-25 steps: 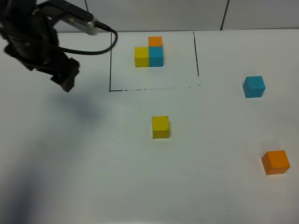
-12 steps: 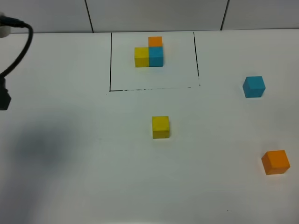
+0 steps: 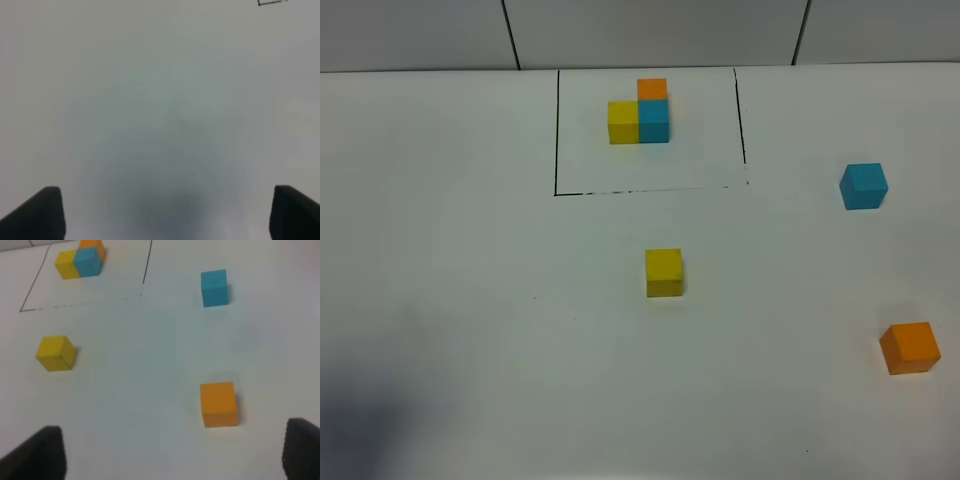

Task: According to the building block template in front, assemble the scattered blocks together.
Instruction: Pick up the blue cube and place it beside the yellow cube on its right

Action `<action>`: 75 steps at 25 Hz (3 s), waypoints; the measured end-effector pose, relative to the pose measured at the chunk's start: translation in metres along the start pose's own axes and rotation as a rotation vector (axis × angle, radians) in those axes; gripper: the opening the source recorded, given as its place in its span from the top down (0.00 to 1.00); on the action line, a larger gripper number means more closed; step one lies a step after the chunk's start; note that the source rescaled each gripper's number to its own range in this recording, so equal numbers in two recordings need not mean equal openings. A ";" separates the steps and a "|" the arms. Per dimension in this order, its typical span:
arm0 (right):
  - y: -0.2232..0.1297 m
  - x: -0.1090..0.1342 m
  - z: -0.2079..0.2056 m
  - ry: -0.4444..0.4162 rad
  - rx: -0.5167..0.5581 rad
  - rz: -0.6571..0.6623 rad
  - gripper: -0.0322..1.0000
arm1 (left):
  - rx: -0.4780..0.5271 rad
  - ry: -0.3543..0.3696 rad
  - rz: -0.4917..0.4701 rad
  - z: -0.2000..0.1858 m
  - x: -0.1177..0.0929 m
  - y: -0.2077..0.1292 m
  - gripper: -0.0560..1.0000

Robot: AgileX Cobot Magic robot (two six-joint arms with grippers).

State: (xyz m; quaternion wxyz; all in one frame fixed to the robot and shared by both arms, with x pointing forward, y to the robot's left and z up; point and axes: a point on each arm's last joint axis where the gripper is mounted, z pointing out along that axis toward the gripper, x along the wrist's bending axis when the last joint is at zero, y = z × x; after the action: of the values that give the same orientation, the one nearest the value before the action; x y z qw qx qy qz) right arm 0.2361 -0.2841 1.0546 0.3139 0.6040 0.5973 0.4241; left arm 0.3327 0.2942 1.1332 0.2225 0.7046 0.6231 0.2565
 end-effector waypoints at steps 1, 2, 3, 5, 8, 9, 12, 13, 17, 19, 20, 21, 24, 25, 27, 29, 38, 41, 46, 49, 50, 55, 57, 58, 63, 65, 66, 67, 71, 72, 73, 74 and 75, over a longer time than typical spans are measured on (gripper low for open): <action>0.000 0.000 0.000 0.000 0.000 0.000 0.24 | -0.025 -0.001 -0.007 -0.004 0.001 -0.009 0.25; 0.000 0.000 0.000 0.000 0.000 0.000 0.24 | -0.049 -0.005 -0.012 -0.008 0.002 -0.017 0.25; 0.000 0.000 0.000 0.000 0.000 0.000 0.24 | -0.061 -0.010 -0.015 -0.009 0.002 -0.025 0.25; 0.000 0.000 0.000 0.000 0.000 0.000 0.24 | -0.091 -0.030 -0.023 -0.011 0.001 -0.042 0.25; 0.000 0.000 0.000 0.000 0.000 0.000 0.24 | -0.128 -0.065 -0.020 -0.008 -0.001 -0.066 0.25; 0.000 0.000 0.000 0.000 0.000 0.000 0.24 | -0.145 -0.078 -0.018 -0.008 -0.002 -0.073 0.25; 0.000 0.000 0.000 0.000 0.000 0.000 0.24 | -0.189 -0.119 -0.012 -0.003 -0.006 -0.092 0.25; 0.000 0.000 0.000 0.000 0.000 0.000 0.24 | -0.213 -0.131 -0.004 -0.004 -0.007 -0.097 0.26; 0.000 0.000 0.000 0.000 0.000 0.000 0.24 | -0.304 -0.158 0.023 -0.006 -0.008 -0.112 0.27; 0.000 0.000 0.000 0.000 0.000 0.000 0.24 | -0.334 -0.165 0.029 -0.007 -0.009 -0.117 0.28; 0.000 0.000 0.000 0.000 0.000 0.000 0.24 | -0.346 -0.167 0.030 -0.008 -0.009 -0.120 0.29; 0.000 0.000 0.000 0.000 0.000 0.000 0.24 | -0.356 -0.168 0.029 -0.009 -0.009 -0.122 0.29; 0.000 0.000 0.000 0.000 0.000 0.000 0.24 | -0.388 -0.170 0.026 -0.011 -0.008 -0.127 0.30; 0.000 0.000 0.000 0.000 0.000 0.000 0.24 | -0.390 -0.171 0.026 -0.010 -0.009 -0.129 0.30; 0.000 0.000 0.000 0.000 0.000 0.000 0.24 | -0.380 -0.175 0.026 -0.007 -0.009 -0.131 0.30; 0.000 0.000 0.000 0.000 0.000 0.000 0.24 | -0.377 -0.184 0.026 -0.007 -0.010 -0.132 0.30; 0.000 0.000 0.000 0.000 0.000 0.000 0.24 | -0.314 -0.214 0.025 -0.001 -0.013 -0.138 0.30; 0.000 0.000 0.000 0.000 0.000 0.000 0.24 | -0.308 -0.215 0.026 0.000 -0.013 -0.138 0.30; 0.000 0.000 0.000 0.000 0.000 0.000 0.24 | -0.308 -0.215 0.026 0.000 -0.013 -0.138 0.30; 0.000 0.000 0.000 0.000 0.000 0.000 0.24 | -0.307 -0.215 0.026 0.000 -0.013 -0.138 0.30; 0.000 0.000 0.000 0.000 0.000 0.000 0.24 | -0.307 -0.215 0.026 0.000 -0.013 -0.138 0.30; 0.000 0.000 0.000 0.000 0.000 0.000 0.24 | -0.307 -0.210 0.022 0.000 -0.014 -0.138 0.30; 0.000 0.000 0.000 0.000 0.000 0.000 0.24 | -0.306 -0.197 0.009 0.000 -0.014 -0.138 0.30; 0.000 0.000 0.000 0.000 0.000 0.000 0.24 | -0.306 -0.184 -0.003 0.000 -0.014 -0.138 0.30; 0.000 0.000 0.000 0.000 0.000 0.000 0.24 | -0.304 -0.102 -0.083 0.001 -0.015 -0.138 0.30; 0.000 0.000 0.000 0.000 0.000 0.000 0.24 | -0.303 -0.076 -0.106 0.001 -0.016 -0.138 0.30; 0.000 0.000 0.000 0.000 0.000 0.000 0.24 | -0.303 -0.066 -0.116 0.001 -0.016 -0.138 0.30; 0.000 0.000 0.000 0.000 0.000 0.000 0.24 | -0.303 -0.060 -0.123 0.001 -0.016 -0.138 0.30; 0.000 0.000 0.000 0.000 0.000 0.000 0.24 | -0.303 -0.059 -0.127 0.001 -0.016 -0.137 0.30; 0.000 0.000 0.000 0.000 0.000 0.000 0.24 | -0.303 -0.059 -0.127 0.001 -0.016 -0.137 0.30; 0.000 0.000 0.000 0.000 0.000 0.000 0.24 | -0.303 -0.059 -0.127 0.001 -0.016 -0.137 0.30; 0.000 0.000 0.000 0.000 0.000 0.000 0.24 | -0.303 -0.059 -0.127 0.001 -0.016 -0.137 0.30; 0.000 0.000 0.000 0.000 0.000 0.000 0.24 | -0.303 -0.059 -0.127 0.001 -0.016 -0.137 0.30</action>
State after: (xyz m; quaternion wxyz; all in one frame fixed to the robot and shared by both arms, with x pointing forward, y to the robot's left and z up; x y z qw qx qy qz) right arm 0.2361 -0.2841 1.0546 0.3139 0.6040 0.5973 0.4241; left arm 0.2267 0.2950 1.0442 0.3600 0.6295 0.6138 0.3121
